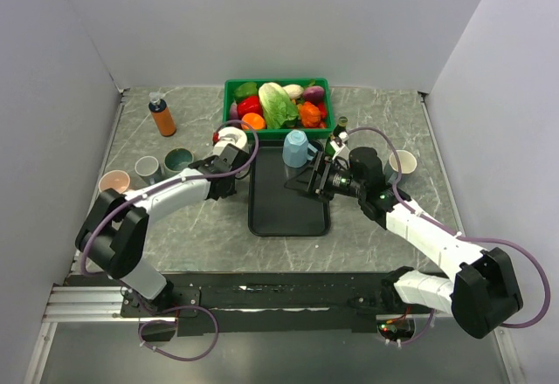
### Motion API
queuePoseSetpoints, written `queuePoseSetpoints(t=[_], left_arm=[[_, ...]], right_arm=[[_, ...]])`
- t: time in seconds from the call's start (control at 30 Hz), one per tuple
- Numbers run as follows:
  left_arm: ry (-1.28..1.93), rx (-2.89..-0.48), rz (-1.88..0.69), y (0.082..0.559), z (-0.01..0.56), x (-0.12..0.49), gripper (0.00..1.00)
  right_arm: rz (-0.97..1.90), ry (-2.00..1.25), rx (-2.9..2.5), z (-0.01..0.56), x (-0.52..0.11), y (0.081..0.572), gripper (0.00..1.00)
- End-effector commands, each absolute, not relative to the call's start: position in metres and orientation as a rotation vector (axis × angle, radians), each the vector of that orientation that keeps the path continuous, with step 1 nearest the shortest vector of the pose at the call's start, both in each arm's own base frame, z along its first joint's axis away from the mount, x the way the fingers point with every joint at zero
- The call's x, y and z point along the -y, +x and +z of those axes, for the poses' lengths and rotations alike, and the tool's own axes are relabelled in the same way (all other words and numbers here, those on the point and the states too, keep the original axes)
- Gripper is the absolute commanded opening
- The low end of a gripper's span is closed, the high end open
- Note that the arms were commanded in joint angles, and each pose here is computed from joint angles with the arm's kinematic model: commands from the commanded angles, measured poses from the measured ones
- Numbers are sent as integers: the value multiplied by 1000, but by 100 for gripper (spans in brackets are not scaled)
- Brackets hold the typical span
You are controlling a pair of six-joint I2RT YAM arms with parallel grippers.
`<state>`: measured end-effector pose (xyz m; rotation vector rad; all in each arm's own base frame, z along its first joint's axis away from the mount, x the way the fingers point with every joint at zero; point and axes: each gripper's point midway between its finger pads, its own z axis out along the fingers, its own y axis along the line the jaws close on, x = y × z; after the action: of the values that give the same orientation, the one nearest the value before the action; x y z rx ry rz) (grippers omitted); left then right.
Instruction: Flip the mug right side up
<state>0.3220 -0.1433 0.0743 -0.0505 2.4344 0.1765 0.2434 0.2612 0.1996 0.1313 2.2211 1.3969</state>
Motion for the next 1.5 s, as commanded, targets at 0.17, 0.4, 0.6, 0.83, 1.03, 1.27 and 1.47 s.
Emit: queuePoseSetpoints(t=[0.17,0.4,0.6,0.83,1.03,1.27,1.47], left_arm=[[-79,-2359,287,337,93,131,1],[4,-2419,282,333,82,135,16],[6,-2439,284,329,83,135,37],[2,-2429,231,327,94,139,50],[-18,-2404,178,321,114,139,65],[-5,-2285,-60,307,176,156,89],[56,-2096,-452,292,233,203,96]], right_arm=[[1409,105,-2197,204,-260,244,80],[1387,123,-2191,206,-258,246,80],[1301,162,-2238,199,-250,249,83],[1139,166,-2224,196,-235,261,91],[1000,70,-2164,206,-223,274,94],[755,-14,-2113,215,-200,295,95],[628,-260,-2084,218,-199,308,95]])
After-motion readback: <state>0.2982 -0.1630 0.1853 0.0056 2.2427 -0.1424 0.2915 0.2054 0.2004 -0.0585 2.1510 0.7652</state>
